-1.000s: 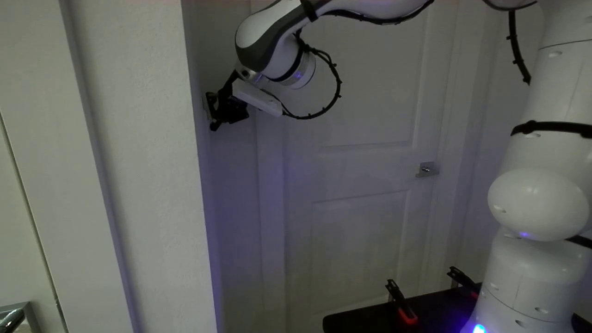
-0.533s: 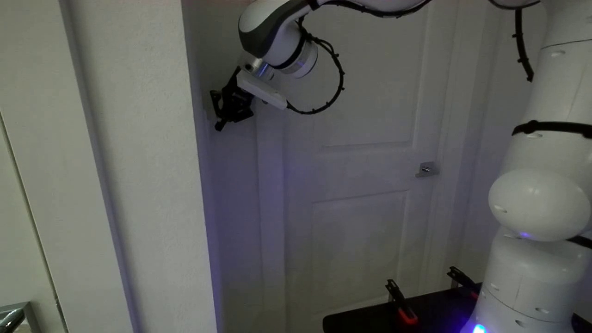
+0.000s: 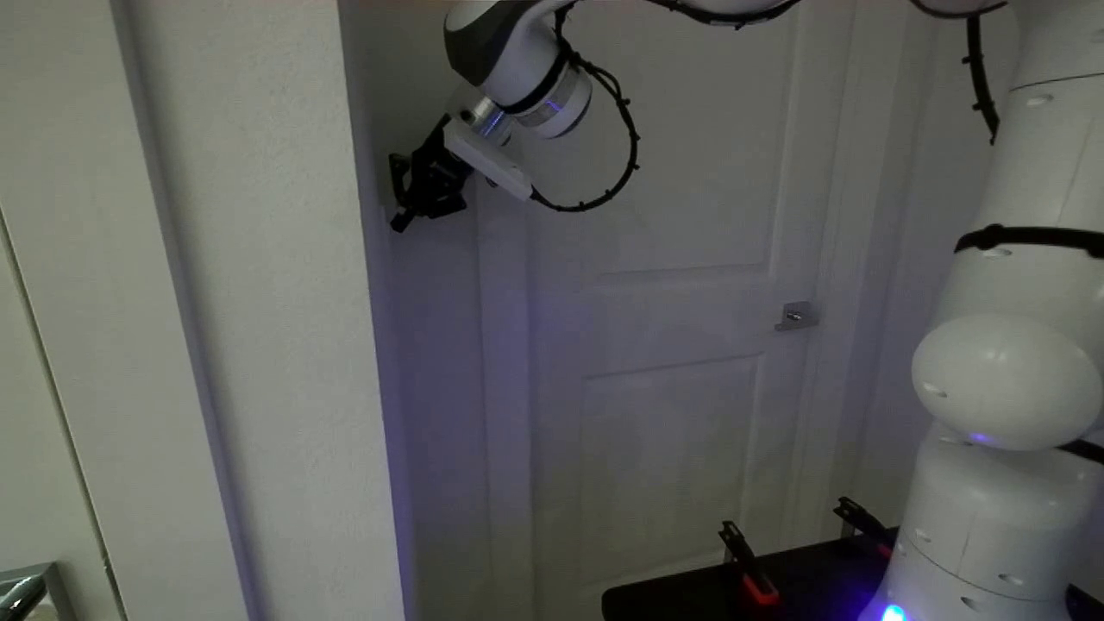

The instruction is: Turn the light on, open the door then turn off the light

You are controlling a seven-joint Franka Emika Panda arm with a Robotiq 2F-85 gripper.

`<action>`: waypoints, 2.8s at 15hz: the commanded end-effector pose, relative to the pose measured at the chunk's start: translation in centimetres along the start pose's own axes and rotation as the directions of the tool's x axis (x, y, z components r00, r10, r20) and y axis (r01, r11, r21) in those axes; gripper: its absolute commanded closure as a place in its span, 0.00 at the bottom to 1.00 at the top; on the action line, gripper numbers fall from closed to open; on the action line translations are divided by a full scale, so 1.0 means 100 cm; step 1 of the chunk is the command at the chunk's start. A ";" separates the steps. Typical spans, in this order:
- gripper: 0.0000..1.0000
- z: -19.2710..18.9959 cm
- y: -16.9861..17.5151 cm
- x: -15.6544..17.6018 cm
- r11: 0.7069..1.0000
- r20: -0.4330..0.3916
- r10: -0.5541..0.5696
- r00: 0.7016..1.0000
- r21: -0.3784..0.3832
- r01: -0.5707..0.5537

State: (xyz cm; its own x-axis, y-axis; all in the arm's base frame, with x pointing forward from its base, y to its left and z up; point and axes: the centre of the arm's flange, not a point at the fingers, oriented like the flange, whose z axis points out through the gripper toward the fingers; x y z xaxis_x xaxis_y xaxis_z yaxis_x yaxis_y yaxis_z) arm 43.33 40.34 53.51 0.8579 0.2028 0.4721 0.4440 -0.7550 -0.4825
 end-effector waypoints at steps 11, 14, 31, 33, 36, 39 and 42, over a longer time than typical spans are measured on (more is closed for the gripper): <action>1.00 0.004 0.004 0.002 1.000 0.115 0.013 0.993 0.024 -0.016; 0.74 0.000 0.011 -0.007 0.999 0.195 0.049 0.980 -0.017 -0.047; 0.00 -0.025 0.010 -0.059 0.902 0.507 0.377 0.776 -0.391 -0.182; 0.00 -0.032 0.005 -0.069 0.871 0.489 0.424 0.763 -0.451 -0.195; 0.00 -0.043 0.002 -0.084 0.823 0.429 0.466 0.774 -0.532 -0.200; 0.00 -0.051 0.003 -0.098 0.777 0.359 0.453 0.816 -0.608 -0.163; 0.00 -0.062 0.010 -0.116 0.745 0.321 0.408 0.855 -0.658 -0.108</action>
State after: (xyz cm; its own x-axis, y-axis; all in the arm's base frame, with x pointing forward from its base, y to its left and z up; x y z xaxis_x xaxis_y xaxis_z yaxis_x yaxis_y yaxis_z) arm 34.55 35.54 52.24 0.9923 0.0843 -0.0907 0.0849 -0.9964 0.0030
